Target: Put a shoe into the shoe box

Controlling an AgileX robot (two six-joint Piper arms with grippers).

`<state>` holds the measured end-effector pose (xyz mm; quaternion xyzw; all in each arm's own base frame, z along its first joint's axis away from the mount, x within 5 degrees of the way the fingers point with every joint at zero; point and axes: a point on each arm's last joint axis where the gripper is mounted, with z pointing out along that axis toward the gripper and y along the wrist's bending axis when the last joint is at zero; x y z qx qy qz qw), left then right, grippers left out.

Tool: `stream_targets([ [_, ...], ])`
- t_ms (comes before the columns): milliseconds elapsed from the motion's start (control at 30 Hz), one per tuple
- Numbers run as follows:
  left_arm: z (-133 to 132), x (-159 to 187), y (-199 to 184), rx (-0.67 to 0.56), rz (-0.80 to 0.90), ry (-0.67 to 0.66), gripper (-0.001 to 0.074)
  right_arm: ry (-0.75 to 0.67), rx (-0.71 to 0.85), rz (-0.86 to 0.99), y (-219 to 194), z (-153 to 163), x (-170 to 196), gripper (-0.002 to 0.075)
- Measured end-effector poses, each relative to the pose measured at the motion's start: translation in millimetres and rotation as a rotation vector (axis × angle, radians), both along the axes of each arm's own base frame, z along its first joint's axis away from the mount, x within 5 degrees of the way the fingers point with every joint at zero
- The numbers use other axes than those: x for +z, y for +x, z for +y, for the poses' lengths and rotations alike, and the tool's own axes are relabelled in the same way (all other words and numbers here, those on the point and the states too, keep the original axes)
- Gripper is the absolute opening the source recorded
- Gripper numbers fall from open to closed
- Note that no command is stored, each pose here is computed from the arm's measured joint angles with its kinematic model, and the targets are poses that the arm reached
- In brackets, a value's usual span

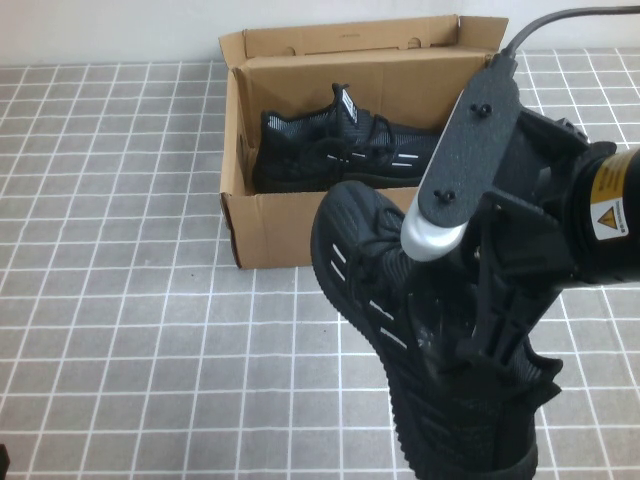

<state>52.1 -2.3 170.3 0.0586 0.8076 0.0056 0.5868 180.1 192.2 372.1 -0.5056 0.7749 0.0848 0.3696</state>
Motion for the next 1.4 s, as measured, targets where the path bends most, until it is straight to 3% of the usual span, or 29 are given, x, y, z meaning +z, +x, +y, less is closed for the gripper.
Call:
stream_targets([
  [300, 0.0, 0.0, 0.0, 0.000, 0.000, 0.000, -0.0001, 0.004, 0.000, 0.004, -0.3, 0.3, 0.0, -0.0006],
  [433, 1.2, 3.0, 1.1, -0.007, -0.040, 0.066, -0.0001, 0.007, 0.000, 0.007, -0.5, 0.5, 0.0, -0.0006],
  [633, -4.4, 21.6, 4.1, 0.026, -0.214, -0.385, -0.0001, 0.022, 0.001, 0.023, -1.6, 1.5, 0.0, -0.0006],
  [800, -3.4, 31.0, 4.3, 0.035, -0.306, -0.505, -0.0001, 0.024, 0.002, 0.026, -1.7, 1.6, 0.0, -0.0006],
  [933, -6.5, 36.8, 1.7, 0.040, -0.202, -0.609, -0.0001, 0.023, 0.005, 0.024, -1.8, 1.7, 0.0, -0.0006],
  [1067, -11.6, 56.8, 3.2, 0.032, -0.044, -0.606, -0.0001, 0.012, 0.021, 0.013, -1.8, 1.7, 0.0, -0.0006],
  [1400, -36.0, 115.2, 47.9, -0.181, 0.273, -0.351, -0.0001, 0.002, 0.036, 0.002, -1.8, 1.7, 0.0, -0.0006],
])
